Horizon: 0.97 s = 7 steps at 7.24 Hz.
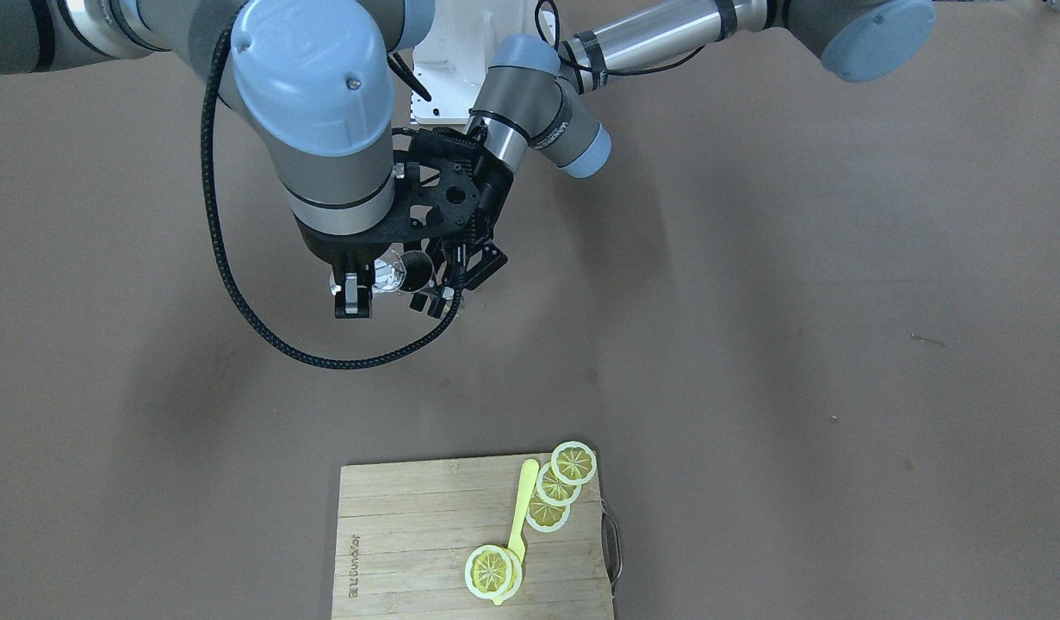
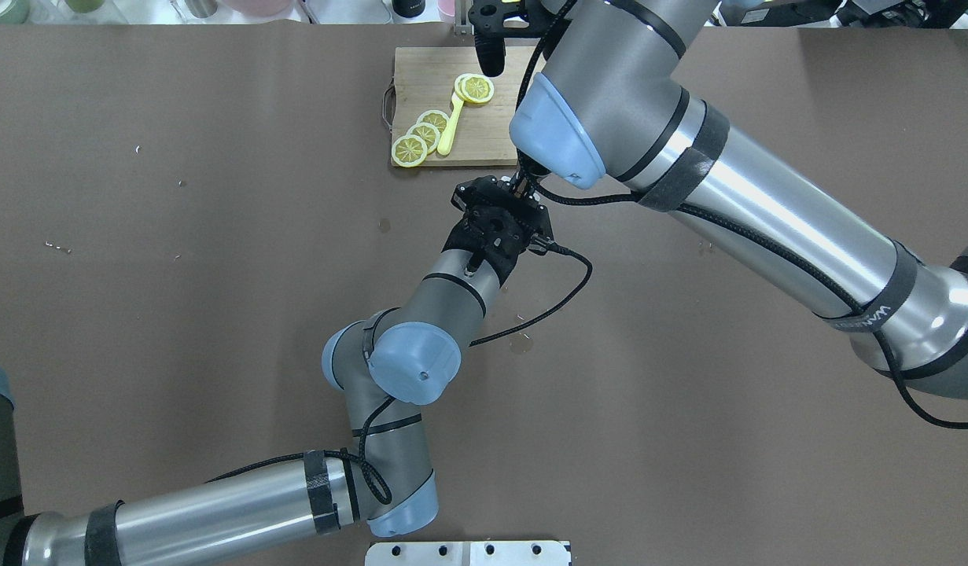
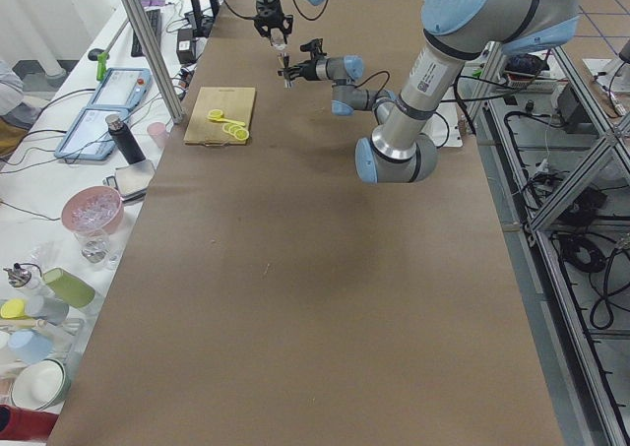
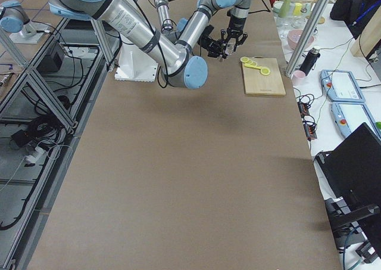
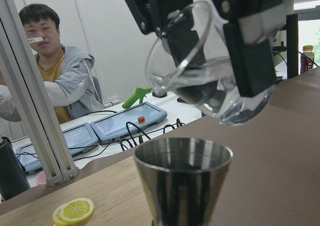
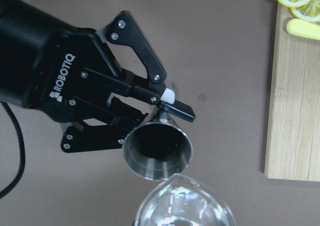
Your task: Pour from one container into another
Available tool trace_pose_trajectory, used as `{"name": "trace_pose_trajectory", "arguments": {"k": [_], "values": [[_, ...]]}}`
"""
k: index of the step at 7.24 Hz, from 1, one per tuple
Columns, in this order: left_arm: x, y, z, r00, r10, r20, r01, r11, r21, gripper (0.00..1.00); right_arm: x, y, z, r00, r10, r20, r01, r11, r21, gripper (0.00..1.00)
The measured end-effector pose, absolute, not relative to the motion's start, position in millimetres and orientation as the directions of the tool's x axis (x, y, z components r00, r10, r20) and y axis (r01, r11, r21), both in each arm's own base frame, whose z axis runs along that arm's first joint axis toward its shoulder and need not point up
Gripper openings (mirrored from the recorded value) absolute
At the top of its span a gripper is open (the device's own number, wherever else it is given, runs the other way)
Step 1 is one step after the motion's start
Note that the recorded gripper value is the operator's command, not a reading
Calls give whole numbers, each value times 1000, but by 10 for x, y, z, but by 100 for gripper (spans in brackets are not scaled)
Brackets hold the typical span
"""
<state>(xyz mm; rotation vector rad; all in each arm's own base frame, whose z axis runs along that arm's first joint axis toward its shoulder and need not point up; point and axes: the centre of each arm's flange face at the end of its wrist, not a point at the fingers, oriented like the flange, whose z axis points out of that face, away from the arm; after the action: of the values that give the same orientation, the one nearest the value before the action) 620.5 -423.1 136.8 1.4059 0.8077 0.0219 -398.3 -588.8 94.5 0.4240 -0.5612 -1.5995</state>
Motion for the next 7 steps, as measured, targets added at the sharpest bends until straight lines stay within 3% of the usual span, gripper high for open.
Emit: {"name": "trace_pose_trajectory", "arguments": {"k": [7], "values": [[6204, -4231, 1359, 739, 467, -485, 441, 209, 873, 0, -4088, -5778, 807, -170, -983, 66, 853, -114, 509, 0]]}}
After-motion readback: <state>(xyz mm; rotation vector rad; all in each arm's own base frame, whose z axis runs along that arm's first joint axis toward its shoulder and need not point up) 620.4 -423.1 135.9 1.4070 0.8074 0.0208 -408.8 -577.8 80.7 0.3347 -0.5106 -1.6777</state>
